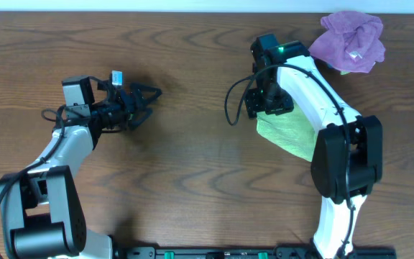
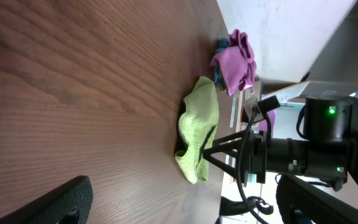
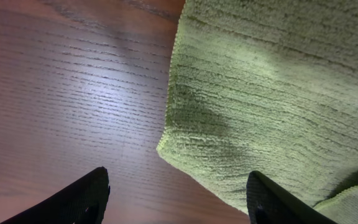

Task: Fold the cloth

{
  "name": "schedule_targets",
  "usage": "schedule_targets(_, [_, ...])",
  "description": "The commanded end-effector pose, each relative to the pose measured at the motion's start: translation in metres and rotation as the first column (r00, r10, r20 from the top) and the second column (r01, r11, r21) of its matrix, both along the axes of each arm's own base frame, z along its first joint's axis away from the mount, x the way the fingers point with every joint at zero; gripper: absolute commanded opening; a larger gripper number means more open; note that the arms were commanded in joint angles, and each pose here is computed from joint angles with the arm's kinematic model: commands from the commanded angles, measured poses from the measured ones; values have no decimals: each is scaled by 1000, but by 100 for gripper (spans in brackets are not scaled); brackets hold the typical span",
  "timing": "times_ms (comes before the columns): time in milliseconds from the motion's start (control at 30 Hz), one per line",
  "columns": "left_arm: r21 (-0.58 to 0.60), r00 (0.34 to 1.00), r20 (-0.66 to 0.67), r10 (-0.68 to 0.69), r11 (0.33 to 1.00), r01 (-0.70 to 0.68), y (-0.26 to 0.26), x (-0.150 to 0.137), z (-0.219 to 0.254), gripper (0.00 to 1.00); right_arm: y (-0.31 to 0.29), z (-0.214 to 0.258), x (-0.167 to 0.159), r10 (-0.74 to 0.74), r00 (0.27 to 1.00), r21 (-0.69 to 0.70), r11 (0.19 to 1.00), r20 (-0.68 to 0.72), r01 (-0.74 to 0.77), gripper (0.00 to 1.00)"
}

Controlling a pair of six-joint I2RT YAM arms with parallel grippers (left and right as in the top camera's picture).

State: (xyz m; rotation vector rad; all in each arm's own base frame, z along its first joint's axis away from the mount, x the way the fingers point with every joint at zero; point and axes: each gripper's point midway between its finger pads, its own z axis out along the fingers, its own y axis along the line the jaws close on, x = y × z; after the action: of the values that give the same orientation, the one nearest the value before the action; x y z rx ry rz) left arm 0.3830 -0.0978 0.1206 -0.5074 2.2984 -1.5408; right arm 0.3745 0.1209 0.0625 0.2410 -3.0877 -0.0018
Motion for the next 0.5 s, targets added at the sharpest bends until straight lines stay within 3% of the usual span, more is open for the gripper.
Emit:
schedule_targets(0, [-12,998,46,-35,999,36,-2,2,9,95,-5,-7,-4,13,1000,-27,1000,-15,-14,71])
schedule_targets(467, [21,998,47,-36,999,35,-1,1,3,100,-10,-35,-22,12,998,-41,999,-59,-14,70])
